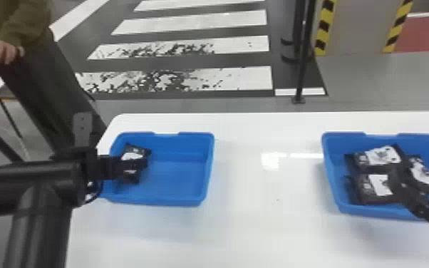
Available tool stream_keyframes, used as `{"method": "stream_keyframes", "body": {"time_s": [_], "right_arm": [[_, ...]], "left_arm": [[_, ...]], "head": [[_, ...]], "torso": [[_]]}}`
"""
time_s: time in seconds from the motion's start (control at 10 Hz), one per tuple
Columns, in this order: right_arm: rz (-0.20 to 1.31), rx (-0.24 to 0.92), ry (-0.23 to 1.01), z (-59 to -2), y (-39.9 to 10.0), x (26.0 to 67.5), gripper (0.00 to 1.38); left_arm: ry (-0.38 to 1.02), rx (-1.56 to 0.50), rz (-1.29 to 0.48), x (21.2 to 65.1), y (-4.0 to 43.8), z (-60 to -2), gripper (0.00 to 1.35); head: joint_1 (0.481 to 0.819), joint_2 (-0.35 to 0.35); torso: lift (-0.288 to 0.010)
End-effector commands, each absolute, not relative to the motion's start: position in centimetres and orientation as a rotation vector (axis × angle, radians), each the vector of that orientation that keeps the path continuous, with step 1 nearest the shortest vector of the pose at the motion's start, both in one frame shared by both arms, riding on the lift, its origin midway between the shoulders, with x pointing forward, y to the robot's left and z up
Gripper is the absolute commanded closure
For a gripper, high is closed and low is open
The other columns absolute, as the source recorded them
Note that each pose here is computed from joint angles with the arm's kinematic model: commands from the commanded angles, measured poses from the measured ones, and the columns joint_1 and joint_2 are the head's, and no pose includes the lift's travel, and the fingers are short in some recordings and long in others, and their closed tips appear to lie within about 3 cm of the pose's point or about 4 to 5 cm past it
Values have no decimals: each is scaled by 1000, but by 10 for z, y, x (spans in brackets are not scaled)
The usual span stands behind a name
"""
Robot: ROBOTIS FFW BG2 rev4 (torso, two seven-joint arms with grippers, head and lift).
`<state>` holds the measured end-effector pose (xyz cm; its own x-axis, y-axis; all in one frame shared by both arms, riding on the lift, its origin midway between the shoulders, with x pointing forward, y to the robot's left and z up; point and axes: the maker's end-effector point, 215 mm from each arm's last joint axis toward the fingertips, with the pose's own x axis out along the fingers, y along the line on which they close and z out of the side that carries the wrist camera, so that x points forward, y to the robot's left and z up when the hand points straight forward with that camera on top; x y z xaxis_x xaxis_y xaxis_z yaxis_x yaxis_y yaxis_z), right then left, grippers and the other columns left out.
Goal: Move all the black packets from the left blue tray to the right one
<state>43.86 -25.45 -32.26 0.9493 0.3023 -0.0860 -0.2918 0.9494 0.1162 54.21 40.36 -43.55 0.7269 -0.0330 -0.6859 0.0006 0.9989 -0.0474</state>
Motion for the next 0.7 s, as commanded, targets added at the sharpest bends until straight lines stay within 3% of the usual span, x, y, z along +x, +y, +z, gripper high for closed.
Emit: {"method": "stream_keyframes", "body": {"time_s": [0.0, 0.2, 0.5, 0.6], "right_arm": [[304, 115, 111, -327, -254, 438, 165], [311, 139, 121, -331, -254, 437, 165], [319, 160, 124, -334, -252, 438, 170], [319, 162, 123, -334, -253, 439, 170]], "left_arm": [[779, -39, -9, 551, 405, -441, 131], [825, -44, 7, 555, 405, -450, 139], [927, -44, 43, 548, 404, -473, 297], [945, -35, 52, 547, 406, -475, 610]], "head": [[695, 168], [695, 170], [695, 172], [695, 171]], "torso": [[-140], [-140], [-140], [-140]]}}
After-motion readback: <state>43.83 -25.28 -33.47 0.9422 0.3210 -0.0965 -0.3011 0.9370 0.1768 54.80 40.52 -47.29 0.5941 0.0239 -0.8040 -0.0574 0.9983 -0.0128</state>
